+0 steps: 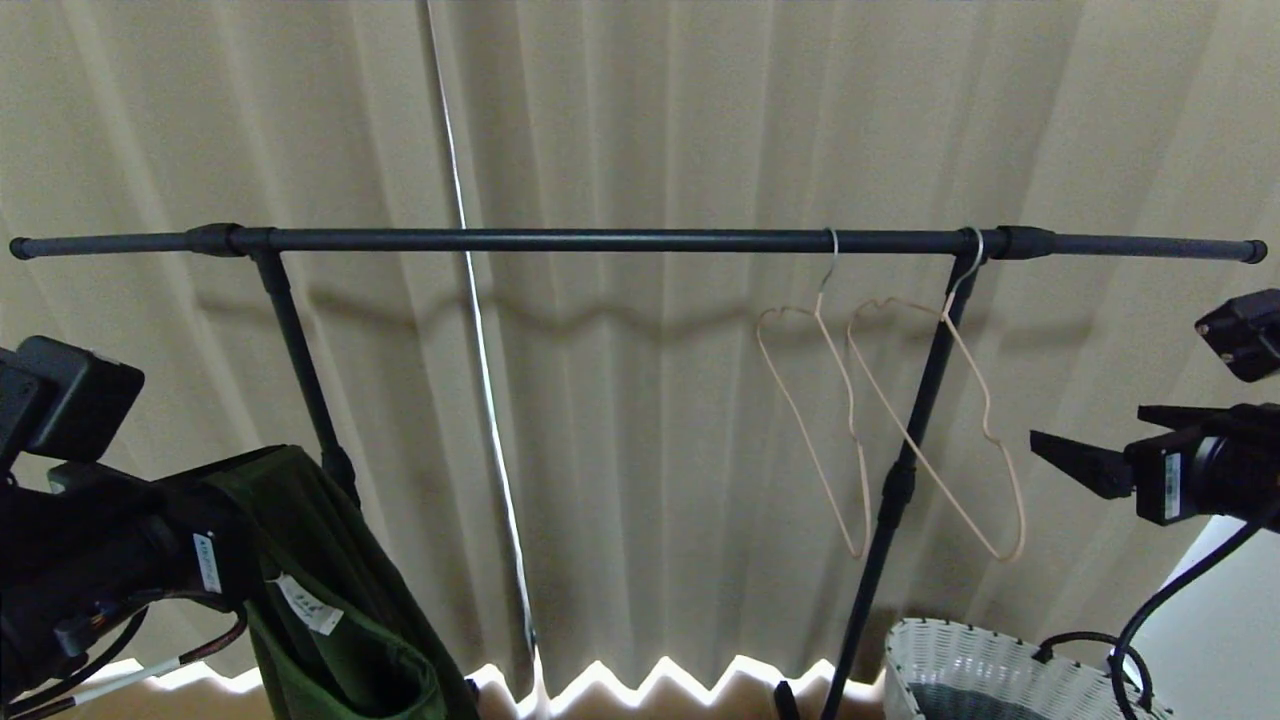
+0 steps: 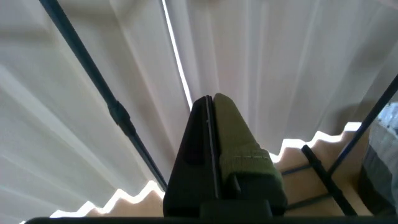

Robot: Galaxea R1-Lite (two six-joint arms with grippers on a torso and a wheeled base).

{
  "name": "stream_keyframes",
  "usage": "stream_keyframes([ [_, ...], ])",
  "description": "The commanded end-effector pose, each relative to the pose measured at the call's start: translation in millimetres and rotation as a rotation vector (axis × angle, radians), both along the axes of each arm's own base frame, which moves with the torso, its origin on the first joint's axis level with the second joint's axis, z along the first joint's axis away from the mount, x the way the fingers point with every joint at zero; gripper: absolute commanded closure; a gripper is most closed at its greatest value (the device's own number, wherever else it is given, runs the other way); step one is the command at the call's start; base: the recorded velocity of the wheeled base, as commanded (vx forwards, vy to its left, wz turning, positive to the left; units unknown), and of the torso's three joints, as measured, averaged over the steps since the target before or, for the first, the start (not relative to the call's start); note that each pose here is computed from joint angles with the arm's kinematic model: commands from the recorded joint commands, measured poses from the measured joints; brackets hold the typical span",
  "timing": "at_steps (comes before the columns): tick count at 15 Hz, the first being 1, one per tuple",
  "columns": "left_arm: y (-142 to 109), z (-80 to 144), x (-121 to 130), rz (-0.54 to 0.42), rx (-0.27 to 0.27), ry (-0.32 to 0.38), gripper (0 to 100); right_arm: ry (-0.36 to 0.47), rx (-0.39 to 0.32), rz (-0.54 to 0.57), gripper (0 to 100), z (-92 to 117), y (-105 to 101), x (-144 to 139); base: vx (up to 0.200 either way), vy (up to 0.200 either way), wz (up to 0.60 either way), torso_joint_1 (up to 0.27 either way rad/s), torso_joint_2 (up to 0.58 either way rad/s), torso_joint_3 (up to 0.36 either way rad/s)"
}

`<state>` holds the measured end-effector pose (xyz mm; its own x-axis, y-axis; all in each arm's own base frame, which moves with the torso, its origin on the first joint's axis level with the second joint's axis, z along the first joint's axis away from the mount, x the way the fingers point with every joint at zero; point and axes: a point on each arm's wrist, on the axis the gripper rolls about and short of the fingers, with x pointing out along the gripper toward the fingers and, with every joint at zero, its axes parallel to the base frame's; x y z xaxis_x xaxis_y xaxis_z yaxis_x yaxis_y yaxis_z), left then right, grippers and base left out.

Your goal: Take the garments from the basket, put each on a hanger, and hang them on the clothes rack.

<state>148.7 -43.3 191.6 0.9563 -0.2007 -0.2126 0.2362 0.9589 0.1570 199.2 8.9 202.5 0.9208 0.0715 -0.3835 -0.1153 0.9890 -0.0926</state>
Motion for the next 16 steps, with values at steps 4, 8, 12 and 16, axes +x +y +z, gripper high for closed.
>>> stream_keyframes([
  [4,1.4,-1.8,3.0,0.028,-0.063,0.008,100,0.046,-0.033,-0.050,0,-5.2,29.8,40.8,0.000,0.000,0.00,0.000,0.00,0.000],
  [8,-1.1,4.9,18.2,0.018,-0.073,0.001,100,0.050,0.008,-0.068,0,-4.0,38.4,53.6,0.000,0.000,0.00,0.000,0.00,0.000],
  [12,-6.4,4.1,35.5,-0.015,-0.079,-0.012,100,0.075,0.004,-0.080,0,-10.5,37.2,60.0,0.000,0.000,0.00,0.000,0.00,0.000],
  [16,-6.9,2.6,35.3,-0.018,-0.082,-0.017,100,0.116,0.030,-0.109,0,-22.2,36.2,73.0,0.000,0.000,0.00,0.000,0.00,0.000],
])
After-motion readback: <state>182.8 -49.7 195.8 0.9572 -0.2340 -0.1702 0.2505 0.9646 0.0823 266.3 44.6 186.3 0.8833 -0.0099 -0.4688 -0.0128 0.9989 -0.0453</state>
